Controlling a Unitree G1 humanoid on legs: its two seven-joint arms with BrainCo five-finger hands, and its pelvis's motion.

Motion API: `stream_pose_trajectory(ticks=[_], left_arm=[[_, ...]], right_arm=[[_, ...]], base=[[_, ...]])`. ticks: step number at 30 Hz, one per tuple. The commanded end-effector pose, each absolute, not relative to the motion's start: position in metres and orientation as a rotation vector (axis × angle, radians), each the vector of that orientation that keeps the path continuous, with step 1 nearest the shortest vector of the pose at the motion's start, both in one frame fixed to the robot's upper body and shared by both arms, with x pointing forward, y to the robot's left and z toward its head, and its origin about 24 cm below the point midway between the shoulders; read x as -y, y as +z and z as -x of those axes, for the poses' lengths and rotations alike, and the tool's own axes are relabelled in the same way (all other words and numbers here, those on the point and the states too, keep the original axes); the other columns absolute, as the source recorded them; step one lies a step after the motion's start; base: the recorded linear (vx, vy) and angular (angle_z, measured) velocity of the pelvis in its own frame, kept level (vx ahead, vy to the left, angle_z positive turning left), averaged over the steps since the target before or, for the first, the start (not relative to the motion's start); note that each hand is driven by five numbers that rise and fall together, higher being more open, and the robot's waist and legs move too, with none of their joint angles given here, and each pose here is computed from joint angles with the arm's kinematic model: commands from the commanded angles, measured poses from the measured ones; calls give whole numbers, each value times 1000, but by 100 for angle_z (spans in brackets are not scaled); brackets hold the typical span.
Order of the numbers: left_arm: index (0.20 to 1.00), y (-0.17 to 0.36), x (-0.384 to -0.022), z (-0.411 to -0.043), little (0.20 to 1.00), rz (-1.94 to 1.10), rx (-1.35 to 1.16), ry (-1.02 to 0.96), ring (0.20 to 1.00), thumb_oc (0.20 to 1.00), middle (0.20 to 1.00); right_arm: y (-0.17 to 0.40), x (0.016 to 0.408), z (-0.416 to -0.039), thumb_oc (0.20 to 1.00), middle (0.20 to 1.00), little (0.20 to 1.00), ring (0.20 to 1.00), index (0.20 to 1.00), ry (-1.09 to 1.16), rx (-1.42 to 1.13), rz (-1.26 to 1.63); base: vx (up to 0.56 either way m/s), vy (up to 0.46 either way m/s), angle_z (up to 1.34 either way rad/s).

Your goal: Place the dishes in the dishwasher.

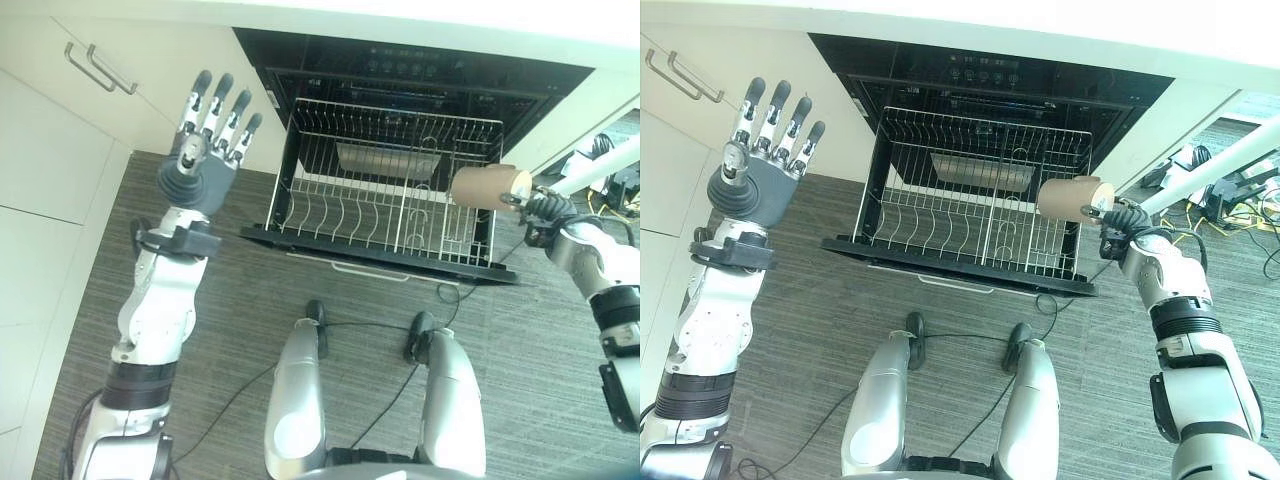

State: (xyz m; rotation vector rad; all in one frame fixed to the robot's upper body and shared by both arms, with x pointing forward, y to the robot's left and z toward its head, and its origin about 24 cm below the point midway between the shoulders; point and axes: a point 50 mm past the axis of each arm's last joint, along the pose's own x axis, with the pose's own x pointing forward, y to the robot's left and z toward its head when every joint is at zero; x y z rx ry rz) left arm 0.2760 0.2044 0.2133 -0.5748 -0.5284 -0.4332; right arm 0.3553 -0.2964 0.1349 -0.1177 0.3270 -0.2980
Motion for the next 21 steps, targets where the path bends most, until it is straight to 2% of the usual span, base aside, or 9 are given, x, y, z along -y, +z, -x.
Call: stream_pose_trajectory(ticks=[1, 2, 15, 21], left_arm=[[1000, 218, -200, -269, 1000, 588, 561, -486, 1000, 1000, 1000], [1000, 218, -200, -269, 1000, 588, 559, -488, 1000, 1000, 1000], [1000, 215, -201, -267, 1000, 587, 548, -488, 1000, 1000, 1000], [1000, 214, -202, -265, 1000, 583, 553, -488, 1000, 1000, 1000]], right_arm=[[158, 303, -359, 551, 551, 551, 551, 551, -312, -292, 233], [158, 304, -359, 1000, 1000, 1000, 1000, 1000, -310, -296, 252], [167, 297, -359, 1000, 1000, 1000, 1000, 1000, -293, -251, 377], [190, 272, -358, 1000, 1000, 1000, 1000, 1000, -201, -89, 442]], base=[[0, 0, 0], [33, -12, 1], [0, 0, 0], [0, 0, 0]])
